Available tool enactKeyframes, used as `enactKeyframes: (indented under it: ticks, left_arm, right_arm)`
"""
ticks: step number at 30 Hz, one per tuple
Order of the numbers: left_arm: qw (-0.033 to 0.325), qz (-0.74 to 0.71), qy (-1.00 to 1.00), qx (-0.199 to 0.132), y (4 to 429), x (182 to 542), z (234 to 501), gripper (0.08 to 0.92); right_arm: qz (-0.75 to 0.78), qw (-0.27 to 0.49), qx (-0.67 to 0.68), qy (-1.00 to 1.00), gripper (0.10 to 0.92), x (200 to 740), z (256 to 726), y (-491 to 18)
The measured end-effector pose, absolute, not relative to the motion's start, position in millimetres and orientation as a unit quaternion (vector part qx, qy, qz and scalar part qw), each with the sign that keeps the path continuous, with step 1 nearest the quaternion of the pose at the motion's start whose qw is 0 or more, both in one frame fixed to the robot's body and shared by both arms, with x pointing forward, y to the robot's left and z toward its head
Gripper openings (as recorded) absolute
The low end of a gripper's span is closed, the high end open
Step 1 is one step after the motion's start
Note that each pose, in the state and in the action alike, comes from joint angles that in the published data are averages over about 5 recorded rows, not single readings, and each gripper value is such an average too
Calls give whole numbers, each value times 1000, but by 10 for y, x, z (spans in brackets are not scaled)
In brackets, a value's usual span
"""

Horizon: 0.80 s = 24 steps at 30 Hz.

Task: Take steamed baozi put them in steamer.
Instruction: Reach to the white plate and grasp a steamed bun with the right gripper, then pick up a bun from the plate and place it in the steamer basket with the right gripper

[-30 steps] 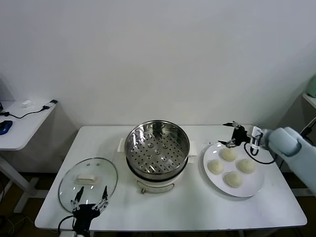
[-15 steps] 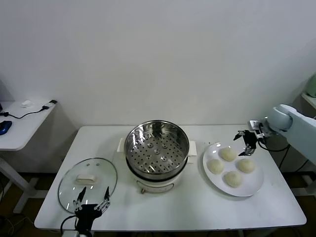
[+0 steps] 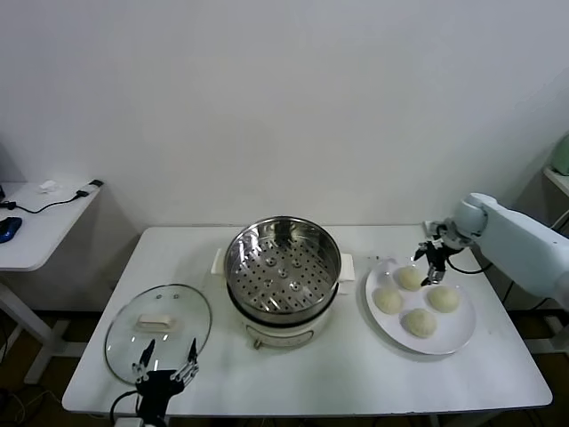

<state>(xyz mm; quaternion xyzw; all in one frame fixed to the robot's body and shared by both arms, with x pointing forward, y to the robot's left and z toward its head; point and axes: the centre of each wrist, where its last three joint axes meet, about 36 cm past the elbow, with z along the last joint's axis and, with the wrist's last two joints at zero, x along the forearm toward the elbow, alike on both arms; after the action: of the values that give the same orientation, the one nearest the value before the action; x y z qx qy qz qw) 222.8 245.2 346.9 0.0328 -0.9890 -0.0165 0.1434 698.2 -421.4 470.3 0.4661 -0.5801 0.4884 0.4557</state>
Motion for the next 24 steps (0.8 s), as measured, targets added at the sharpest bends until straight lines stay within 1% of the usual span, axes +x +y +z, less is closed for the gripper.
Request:
enactKeyframes:
  ticks: [7,10,14,18,20,24]
  left_arm:
    - [143,-16,-989,34,2443,2229,3459,823]
    - [143,-16,-989,34,2439,2229,3459,823]
    - [143,-15,-989,36,2432,2224,3461,823]
    - [142,-15,-989,36,2416,2211,3470,823]
    - [142,-15,-989,36,2406,2204,3471,823]
    - [141,-15,-989,35,2378,2189,3465,823]
  right_arm:
    - [483,465,459,-583,773,7016,4535,-4154]
    - [483,468,456,-583,716,7028,4502,-4130]
    - [484,469,454,-583,598,7040,4506,-4121]
    - [486,467,454,-583,500,7050,4569,-4118]
    - [488,462,456,-583,477,7059,4653,-4109]
    - [502,439,465,-582,473,7103,4996,-4054]
